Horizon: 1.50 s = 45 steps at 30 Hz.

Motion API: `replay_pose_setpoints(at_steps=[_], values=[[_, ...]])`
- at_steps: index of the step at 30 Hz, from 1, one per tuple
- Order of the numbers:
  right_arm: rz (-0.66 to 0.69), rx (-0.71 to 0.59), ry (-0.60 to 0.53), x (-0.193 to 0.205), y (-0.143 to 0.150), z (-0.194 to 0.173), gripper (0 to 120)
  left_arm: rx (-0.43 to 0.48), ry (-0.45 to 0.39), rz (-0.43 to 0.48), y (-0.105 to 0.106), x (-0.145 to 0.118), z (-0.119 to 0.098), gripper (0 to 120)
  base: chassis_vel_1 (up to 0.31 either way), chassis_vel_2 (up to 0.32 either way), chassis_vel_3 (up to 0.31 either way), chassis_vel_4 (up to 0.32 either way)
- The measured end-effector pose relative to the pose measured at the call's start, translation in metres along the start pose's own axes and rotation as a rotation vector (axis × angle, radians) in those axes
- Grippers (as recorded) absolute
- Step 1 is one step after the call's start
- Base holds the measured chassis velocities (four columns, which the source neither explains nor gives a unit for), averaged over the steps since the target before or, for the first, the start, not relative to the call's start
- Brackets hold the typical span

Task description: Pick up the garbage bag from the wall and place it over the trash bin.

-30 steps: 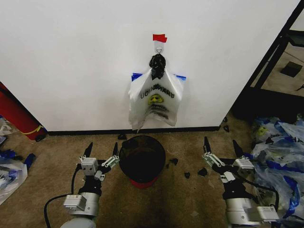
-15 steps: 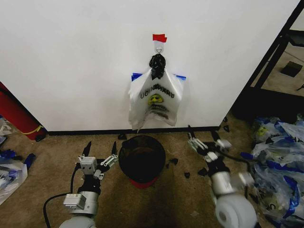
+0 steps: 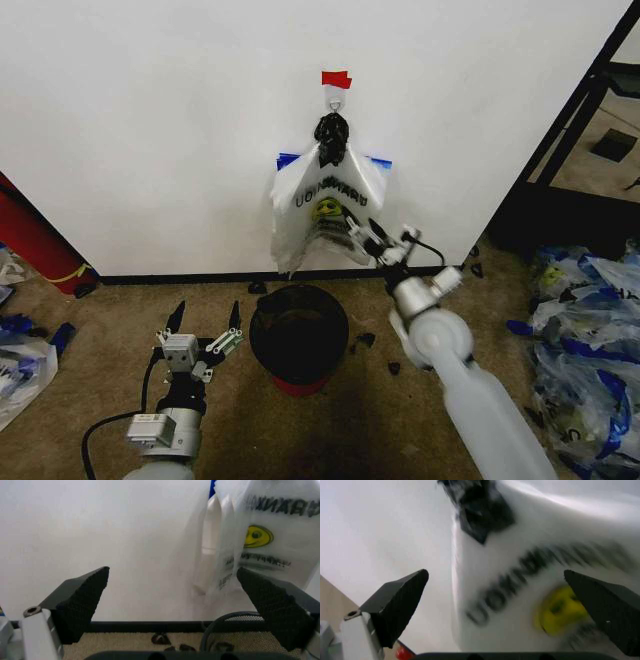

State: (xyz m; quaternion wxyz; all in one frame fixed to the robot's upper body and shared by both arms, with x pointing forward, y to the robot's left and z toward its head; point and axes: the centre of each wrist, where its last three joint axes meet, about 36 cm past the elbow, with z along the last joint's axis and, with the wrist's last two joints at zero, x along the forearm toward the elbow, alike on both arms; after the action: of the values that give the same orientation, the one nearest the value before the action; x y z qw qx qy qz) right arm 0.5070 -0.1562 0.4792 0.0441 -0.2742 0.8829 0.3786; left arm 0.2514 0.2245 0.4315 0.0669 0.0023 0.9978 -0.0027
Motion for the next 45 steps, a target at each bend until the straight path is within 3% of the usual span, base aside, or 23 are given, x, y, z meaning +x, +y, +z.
replay_pose_setpoints(at_steps=[13,30,34,40,45], values=[[-0.054,-0.021,0.018,-0.057,0.003,-0.007,100,0.005,-0.005,-0.013,-0.002,0.001,0.001,100,0.000,0.000,0.000,0.000],[-0.068,-0.010,-0.001,-0.095,0.008,-0.014,100,0.005,-0.018,-0.010,-0.001,0.000,0.001,100,0.000,0.000,0.000,0.000],[-0.066,-0.008,-0.004,-0.095,0.007,-0.016,91,0.007,-0.018,-0.011,-0.001,0.000,0.001,100,0.000,0.000,0.000,0.000],[-0.059,0.007,-0.003,-0.094,0.003,-0.020,64,0.011,-0.020,-0.008,-0.003,0.000,0.001,100,0.000,0.000,0.000,0.000],[-0.055,0.011,-0.003,-0.093,0.002,-0.021,49,0.012,-0.020,-0.008,-0.003,0.000,0.001,100,0.000,0.000,0.000,0.000]])
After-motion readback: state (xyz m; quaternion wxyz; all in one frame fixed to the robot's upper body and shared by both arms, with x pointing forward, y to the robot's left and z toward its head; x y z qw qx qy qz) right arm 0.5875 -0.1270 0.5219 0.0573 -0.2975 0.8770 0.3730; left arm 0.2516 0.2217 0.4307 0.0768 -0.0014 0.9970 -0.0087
